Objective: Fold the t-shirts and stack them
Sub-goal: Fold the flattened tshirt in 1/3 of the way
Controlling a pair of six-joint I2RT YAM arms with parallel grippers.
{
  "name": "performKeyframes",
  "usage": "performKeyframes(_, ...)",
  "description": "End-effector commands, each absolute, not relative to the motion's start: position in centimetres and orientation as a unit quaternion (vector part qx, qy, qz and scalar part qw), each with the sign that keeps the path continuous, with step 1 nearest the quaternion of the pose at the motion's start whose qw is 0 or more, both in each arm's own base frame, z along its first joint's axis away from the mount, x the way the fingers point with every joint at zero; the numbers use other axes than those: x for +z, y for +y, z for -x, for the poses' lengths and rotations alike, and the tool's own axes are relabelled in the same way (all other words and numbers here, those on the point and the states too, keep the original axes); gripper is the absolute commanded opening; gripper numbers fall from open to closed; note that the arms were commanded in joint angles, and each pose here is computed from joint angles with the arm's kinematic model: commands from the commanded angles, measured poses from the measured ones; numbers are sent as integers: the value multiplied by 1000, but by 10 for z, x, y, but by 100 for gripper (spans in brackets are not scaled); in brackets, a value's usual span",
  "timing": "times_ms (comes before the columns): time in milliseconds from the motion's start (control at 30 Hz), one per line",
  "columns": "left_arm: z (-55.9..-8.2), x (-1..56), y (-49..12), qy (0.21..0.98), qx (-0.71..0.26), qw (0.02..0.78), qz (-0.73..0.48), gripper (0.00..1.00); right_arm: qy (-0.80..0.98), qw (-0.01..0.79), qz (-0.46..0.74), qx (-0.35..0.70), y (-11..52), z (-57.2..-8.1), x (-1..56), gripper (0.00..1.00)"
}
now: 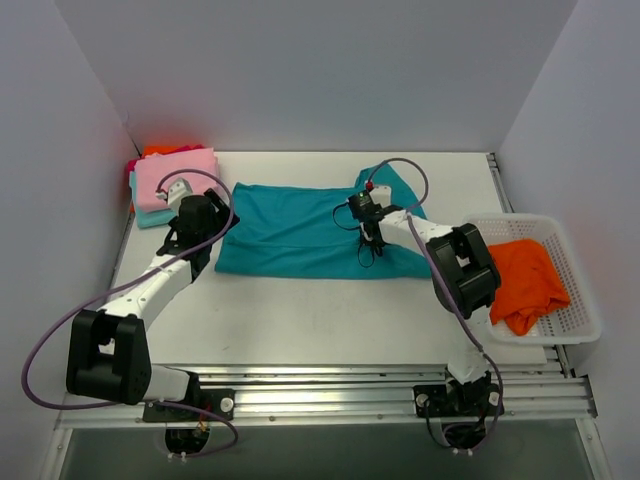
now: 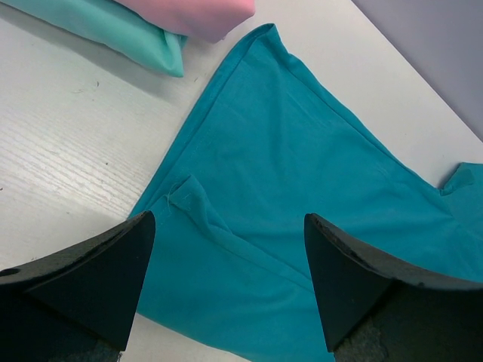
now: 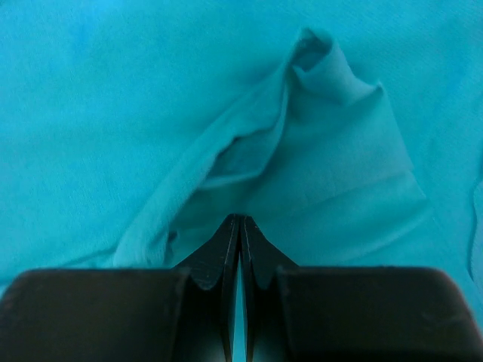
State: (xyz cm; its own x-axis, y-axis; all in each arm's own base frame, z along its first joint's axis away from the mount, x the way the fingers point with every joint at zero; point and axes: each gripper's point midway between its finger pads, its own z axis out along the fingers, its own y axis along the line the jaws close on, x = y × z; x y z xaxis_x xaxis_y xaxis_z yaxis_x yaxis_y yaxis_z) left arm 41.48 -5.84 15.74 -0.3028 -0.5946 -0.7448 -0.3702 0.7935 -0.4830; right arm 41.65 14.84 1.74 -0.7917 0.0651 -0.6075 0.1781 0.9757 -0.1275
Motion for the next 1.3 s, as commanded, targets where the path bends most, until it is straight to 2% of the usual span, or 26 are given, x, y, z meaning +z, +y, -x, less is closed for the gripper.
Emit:
performKeyframes(0, -421, 167, -59, 788, -122, 527, 295, 89, 939, 325, -75, -80, 154, -435, 25, 0)
performKeyframes(567, -424, 167, -57, 784, -128, 530, 295, 89, 935, 339, -70, -69, 182, -483, 39, 0)
performKeyframes(767, -426, 160, -54, 788, -123, 525, 296, 89, 942, 323, -76, -59, 182, -501, 11, 0)
performKeyframes(967, -426, 159, -51, 789, -120, 525, 296, 89, 934, 345, -94, -14, 183, -525, 6, 0)
performKeyframes(1167, -429, 160, -52, 791, -117, 523, 295, 88, 914, 394, -96, 1, 182, -543, 44, 0)
performKeyframes(1200, -430, 163, -52, 790, -118, 525, 294, 88, 904, 417, -100, 4, 180, -547, 67, 0)
performKeyframes(1267, -431, 169, -52, 788, -119, 530, 291, 88, 893, 438, -100, 5, 178, -549, 91, 9)
